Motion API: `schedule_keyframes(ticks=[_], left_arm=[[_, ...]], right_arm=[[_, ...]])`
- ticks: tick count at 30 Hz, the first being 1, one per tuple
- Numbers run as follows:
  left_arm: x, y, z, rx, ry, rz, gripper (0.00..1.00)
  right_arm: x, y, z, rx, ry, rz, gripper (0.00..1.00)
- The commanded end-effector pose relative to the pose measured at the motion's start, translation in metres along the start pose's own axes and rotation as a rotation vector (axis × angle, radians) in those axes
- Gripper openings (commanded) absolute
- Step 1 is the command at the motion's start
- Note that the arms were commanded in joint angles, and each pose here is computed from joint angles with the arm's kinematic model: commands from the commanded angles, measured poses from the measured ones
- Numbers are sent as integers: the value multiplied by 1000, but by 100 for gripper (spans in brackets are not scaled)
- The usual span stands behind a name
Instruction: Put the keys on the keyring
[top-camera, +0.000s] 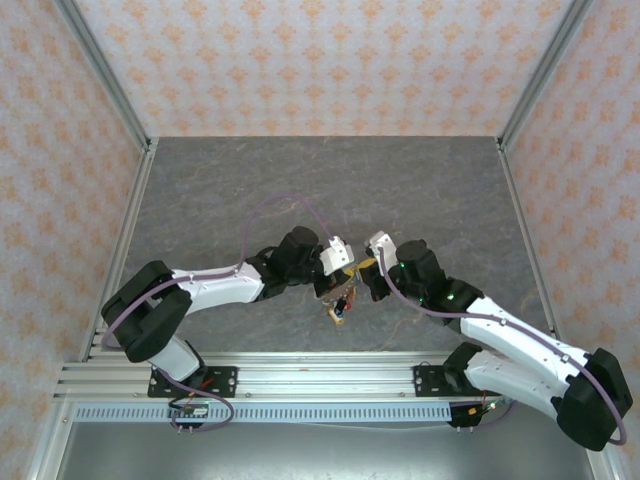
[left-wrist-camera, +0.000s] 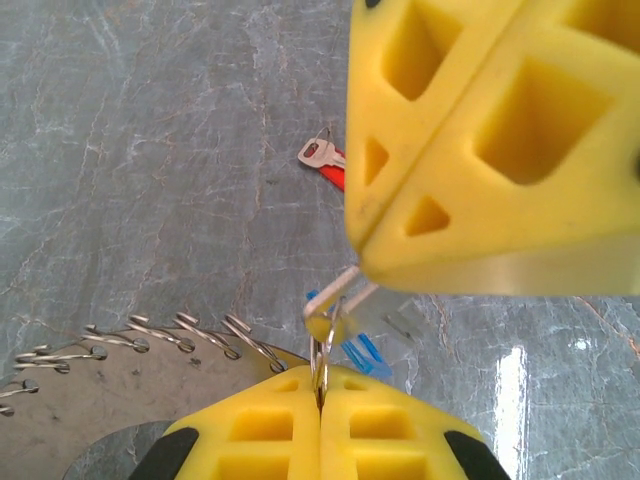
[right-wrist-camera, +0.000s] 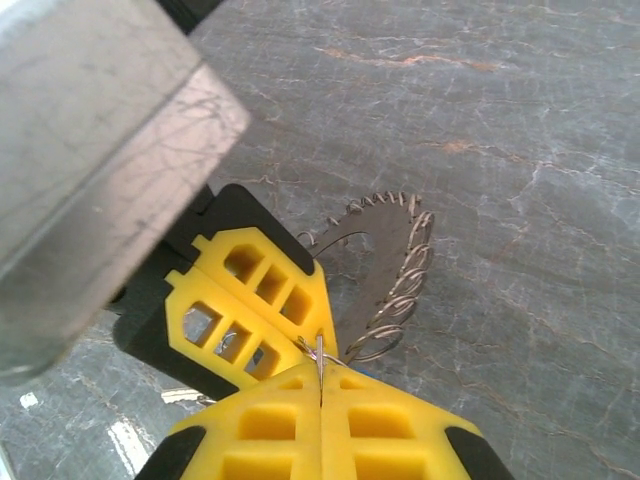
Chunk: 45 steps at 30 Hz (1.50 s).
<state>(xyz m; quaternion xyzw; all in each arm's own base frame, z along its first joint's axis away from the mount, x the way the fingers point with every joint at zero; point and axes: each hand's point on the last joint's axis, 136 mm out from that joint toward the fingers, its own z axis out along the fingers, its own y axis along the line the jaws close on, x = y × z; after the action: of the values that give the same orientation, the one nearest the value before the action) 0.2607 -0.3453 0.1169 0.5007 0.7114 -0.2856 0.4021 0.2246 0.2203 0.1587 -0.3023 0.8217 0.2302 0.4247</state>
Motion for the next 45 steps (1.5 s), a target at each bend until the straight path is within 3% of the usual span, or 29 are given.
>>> schedule_keyframes(ticks=[1,14,16,25,27,30,33,40,45], left_arm=[[-9,-4,-8,-7,-14,32,0],[-19,-5,-16,-9,-35,50,0],[-21,-6,-18,-6,-36,59,0],[-29,-9,-30,-9,-44,79,0],[-30,-10,-32,-9,-41,85,0],[-32,-11,-36,-5,-41,91,0],[-33,-13,-40,-2,-40,97,0],[-41,-22,-52,31,-60,115,0],[-45,-28,-59,46,-71,125,0]], right_arm=[[-5,-13,-6,76,-31,16,0],[25,-23,-3,123,46,35,1],[25,-21,-2,110,45,36,6],[36,-24,-10,127,137,-34,11],[34,-25,-12,140,141,-43,18],[20,-25,-16,141,99,-46,31],[2,-16,-20,96,46,-44,35],[-28,38,-28,-197,-162,-262,25],[-28,41,-23,-204,-155,-425,21]])
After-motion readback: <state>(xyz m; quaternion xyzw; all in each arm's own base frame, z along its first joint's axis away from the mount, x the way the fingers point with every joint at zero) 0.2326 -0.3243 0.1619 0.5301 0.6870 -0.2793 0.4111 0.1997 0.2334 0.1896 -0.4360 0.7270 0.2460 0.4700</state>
